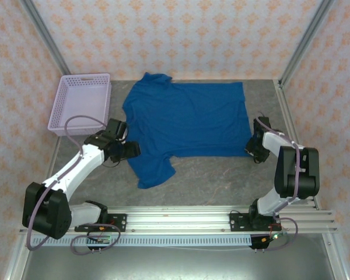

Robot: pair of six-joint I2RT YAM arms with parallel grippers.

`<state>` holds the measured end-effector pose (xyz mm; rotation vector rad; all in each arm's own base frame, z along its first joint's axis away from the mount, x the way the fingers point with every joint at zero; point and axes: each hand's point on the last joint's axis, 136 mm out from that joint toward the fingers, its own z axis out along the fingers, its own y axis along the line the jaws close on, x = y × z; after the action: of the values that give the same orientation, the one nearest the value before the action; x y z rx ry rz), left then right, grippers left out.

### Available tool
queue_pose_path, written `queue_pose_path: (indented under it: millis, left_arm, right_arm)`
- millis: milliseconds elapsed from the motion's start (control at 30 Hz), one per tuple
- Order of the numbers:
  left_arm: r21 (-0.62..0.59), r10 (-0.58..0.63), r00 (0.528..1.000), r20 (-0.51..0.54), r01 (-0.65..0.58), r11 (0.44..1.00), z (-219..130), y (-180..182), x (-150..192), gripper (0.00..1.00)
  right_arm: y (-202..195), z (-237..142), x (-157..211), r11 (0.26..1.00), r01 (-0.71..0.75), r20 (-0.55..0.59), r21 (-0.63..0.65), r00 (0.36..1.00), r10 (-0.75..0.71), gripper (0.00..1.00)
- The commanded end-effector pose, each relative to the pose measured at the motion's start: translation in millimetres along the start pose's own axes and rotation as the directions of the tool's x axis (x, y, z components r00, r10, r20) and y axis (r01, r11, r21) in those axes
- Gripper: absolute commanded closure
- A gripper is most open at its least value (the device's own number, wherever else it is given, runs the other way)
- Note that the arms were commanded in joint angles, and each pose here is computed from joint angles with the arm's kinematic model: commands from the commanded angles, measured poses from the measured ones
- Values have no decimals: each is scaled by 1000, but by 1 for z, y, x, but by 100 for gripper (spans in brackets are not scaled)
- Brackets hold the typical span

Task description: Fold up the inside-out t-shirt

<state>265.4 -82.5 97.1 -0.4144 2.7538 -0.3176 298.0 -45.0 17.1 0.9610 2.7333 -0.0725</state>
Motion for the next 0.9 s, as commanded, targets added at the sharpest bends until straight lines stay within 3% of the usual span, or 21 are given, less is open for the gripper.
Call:
queue_pose_path:
  millis: [0,133,300,600,867]
  left_arm:
    - [-80,-9,997,-76,2,997,0,19,30,37]
    - [-103,-4,989,-148,-12,995,2,24,59,39]
    - [-89,41,972,-230,-63,994,5,13,91,39]
    - [-38,18,960,-278,-30,999,12,12,128,55]
    - [18,71,950,-304,-69,997,25,-1,130,57]
  right_arm:
    - [-6,8,-3,999,8,4,39,1000,-8,72]
    - [-6,8,-1,999,17,1,39,1000,-17,84]
    - [-3,7,-2,1000,20,-1,22,1000,-20,91]
    - [-3,7,-1,999,31,0,14,1000,-31,93]
    - [-1,5,-1,999,33,7,3,999,-33,93]
